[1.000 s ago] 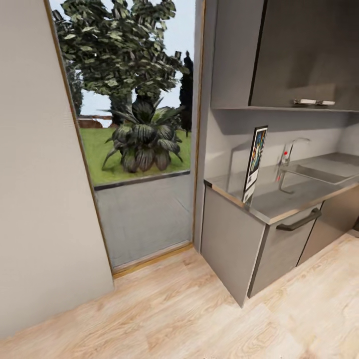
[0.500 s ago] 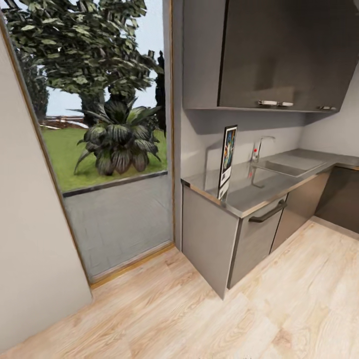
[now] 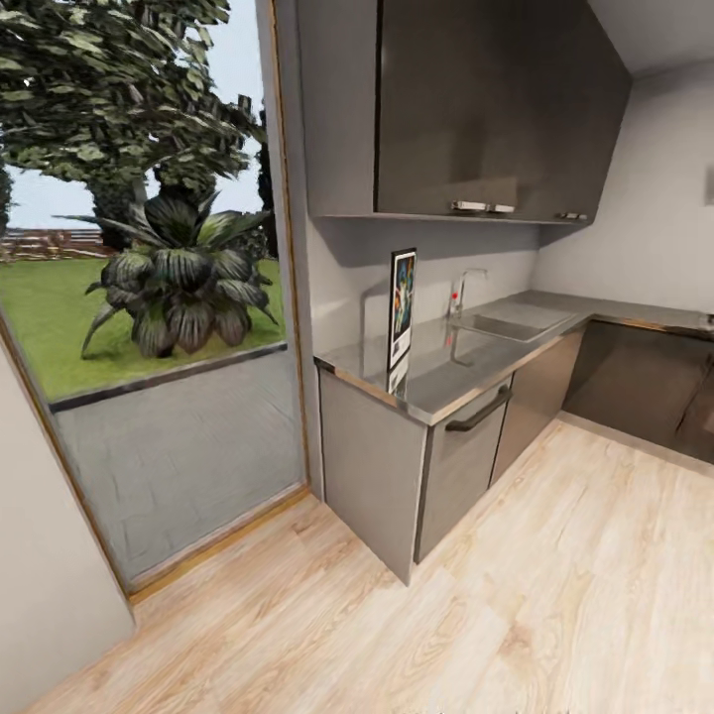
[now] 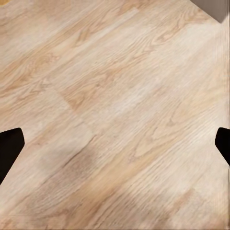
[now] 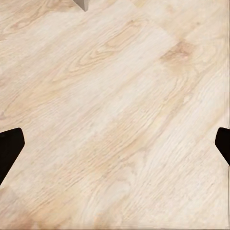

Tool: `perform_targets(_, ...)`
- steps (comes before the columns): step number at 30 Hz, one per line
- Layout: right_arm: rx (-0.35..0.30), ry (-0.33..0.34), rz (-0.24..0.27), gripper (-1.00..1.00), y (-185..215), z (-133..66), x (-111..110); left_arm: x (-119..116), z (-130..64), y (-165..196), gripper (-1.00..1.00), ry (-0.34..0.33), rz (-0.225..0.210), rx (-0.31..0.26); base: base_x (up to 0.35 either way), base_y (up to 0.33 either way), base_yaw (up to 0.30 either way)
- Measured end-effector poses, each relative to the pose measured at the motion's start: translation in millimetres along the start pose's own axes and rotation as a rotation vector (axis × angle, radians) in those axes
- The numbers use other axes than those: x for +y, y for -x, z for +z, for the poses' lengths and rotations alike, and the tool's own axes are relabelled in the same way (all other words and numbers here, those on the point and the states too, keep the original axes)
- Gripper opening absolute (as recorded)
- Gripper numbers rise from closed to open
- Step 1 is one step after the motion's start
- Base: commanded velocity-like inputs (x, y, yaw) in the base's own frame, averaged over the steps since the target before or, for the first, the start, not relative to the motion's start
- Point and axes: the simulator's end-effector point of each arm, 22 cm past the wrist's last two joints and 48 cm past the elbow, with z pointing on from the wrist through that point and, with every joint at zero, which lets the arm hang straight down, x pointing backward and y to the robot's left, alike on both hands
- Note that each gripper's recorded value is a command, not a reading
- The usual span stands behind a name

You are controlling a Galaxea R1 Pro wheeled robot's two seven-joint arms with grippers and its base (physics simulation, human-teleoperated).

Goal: Pick up the poster from the kitchen countertop and hang it on one of the wall nails in the kitchen.

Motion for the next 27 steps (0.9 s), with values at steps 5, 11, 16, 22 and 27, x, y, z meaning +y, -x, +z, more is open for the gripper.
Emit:
perform_targets(5, 0.000, 0.000, 0.000, 1.00, 0.0, 0.0, 0.0, 0.0, 0.0, 0.0, 1.00, 0.000, 0.000, 0.000, 0.000, 0.000, -0.300)
perform_targets(11, 0.000, 0.000, 0.000, 1.00, 0.0, 0.0, 0.2, 0.1, 0.0, 0.0, 1.00, 0.000, 0.000, 0.000, 0.000, 0.096, -0.279)
perform_targets(16, 0.000, 0.001, 0.000, 1.00, 0.0, 0.0, 0.5, 1.0, 0.0, 0.0, 1.00, 0.001, 0.001, 0.000, 0.000, 0.255, -0.082)
perform_targets(22, 0.000, 0.001, -0.001, 1.00, 0.0, 0.0, 0.4, 5.0, 0.0, 0.1, 1.00, 0.005, 0.006, 0.000, 0.000, 0.272, -0.016)
perform_targets(27, 0.000, 0.001, -0.001, 1.00, 0.0, 0.0, 0.8, 5.8, 0.0, 0.1, 1.00, 0.006, 0.007, 0.000, 0.000, 0.094, -0.004)
